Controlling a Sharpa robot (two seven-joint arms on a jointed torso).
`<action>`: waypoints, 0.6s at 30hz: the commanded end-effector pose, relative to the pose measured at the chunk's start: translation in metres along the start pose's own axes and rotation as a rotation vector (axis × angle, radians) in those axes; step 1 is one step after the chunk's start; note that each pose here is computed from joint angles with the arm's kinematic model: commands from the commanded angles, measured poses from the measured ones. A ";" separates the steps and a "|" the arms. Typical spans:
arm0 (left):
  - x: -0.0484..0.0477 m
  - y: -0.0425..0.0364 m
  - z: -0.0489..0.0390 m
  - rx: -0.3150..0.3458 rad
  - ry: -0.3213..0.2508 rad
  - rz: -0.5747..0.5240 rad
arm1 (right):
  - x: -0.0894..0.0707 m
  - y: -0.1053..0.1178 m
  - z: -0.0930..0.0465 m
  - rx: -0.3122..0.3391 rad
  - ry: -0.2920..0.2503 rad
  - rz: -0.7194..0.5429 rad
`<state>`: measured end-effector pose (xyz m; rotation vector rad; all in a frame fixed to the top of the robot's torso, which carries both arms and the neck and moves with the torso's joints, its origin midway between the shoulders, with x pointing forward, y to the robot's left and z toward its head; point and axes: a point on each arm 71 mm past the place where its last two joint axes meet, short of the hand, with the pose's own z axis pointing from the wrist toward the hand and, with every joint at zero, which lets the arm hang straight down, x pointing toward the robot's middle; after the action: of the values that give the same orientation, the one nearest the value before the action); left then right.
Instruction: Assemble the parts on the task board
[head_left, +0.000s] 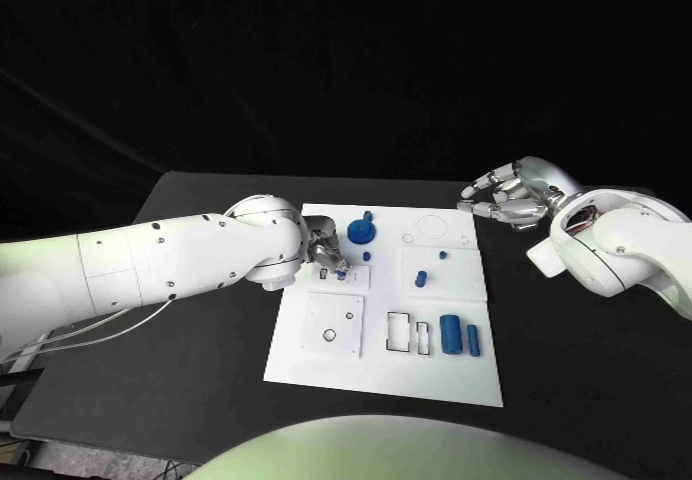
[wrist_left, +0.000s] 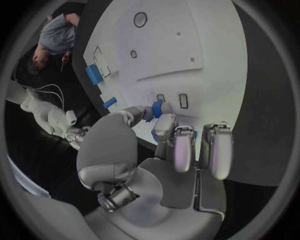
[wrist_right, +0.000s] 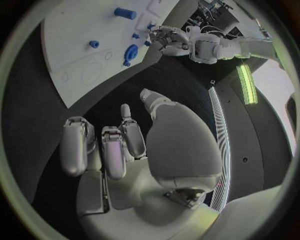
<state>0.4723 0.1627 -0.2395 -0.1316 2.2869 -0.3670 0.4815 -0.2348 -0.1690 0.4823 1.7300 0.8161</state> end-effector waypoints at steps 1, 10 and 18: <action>0.0030 -0.0002 0.0001 -0.007 0.030 0.026 | 0.001 0.000 0.000 -0.006 0.014 -0.004; 0.0049 -0.0006 -0.0004 -0.008 0.049 0.037 | 0.002 0.000 0.000 -0.005 0.015 -0.004; 0.0062 -0.0017 -0.0008 -0.006 0.060 0.045 | 0.002 0.000 0.000 -0.003 0.017 -0.004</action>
<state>0.4700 0.1613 -0.2403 -0.1013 2.3169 -0.3583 0.4814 -0.2351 -0.1696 0.4830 1.7321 0.8157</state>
